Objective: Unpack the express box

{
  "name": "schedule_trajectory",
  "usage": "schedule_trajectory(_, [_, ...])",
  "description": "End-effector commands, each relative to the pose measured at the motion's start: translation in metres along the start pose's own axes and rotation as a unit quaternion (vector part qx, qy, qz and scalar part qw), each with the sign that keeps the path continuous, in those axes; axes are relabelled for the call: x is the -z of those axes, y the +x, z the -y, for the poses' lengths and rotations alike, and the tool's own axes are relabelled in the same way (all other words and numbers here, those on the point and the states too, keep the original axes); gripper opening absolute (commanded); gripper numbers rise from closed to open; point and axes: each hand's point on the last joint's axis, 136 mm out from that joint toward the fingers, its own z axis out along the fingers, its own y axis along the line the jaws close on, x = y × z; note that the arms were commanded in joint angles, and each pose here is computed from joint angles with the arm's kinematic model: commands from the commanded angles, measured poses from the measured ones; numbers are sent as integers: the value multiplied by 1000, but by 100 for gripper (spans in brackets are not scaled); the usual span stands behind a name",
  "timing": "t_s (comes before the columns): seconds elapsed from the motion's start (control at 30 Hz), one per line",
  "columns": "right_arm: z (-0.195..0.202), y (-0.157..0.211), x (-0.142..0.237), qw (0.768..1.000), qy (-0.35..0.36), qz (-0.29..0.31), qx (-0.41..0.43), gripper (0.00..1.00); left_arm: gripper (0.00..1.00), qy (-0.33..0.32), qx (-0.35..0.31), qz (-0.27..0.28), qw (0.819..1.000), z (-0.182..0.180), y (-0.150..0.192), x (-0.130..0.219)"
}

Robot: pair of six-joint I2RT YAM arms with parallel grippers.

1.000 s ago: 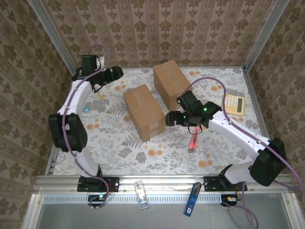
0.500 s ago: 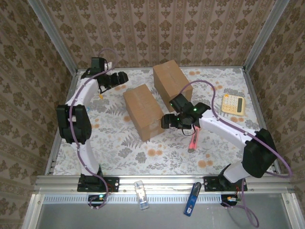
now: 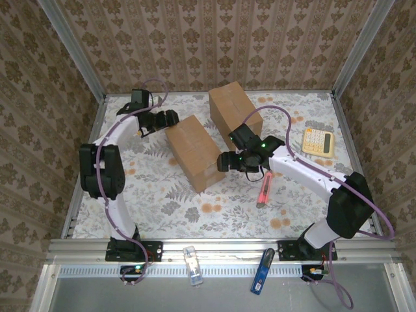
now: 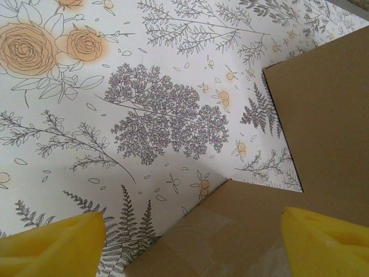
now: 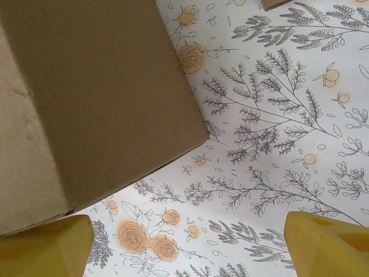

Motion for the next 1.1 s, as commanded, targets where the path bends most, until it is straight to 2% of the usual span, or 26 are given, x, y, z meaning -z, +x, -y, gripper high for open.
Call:
schedule_trajectory(0.0, [2,-17,4,1000,6,26,-11,87,79,0,-12,-32,999,11,27,5])
schedule_trajectory(0.33, [29,-11,17,998,36,32,-33,88,81,11,-17,-33,999,21,29,9])
schedule_trajectory(0.7, [89,31,50,990,122,15,-70,88,82,7,-21,-26,999,23,23,15])
schedule_trajectory(0.87, [120,59,35,982,147,-13,-118,84,86,8,-33,-3,999,31,6,30])
schedule_trajectory(1.07, [135,76,-2,975,161,-45,-150,81,88,6,-45,46,998,45,-29,62])
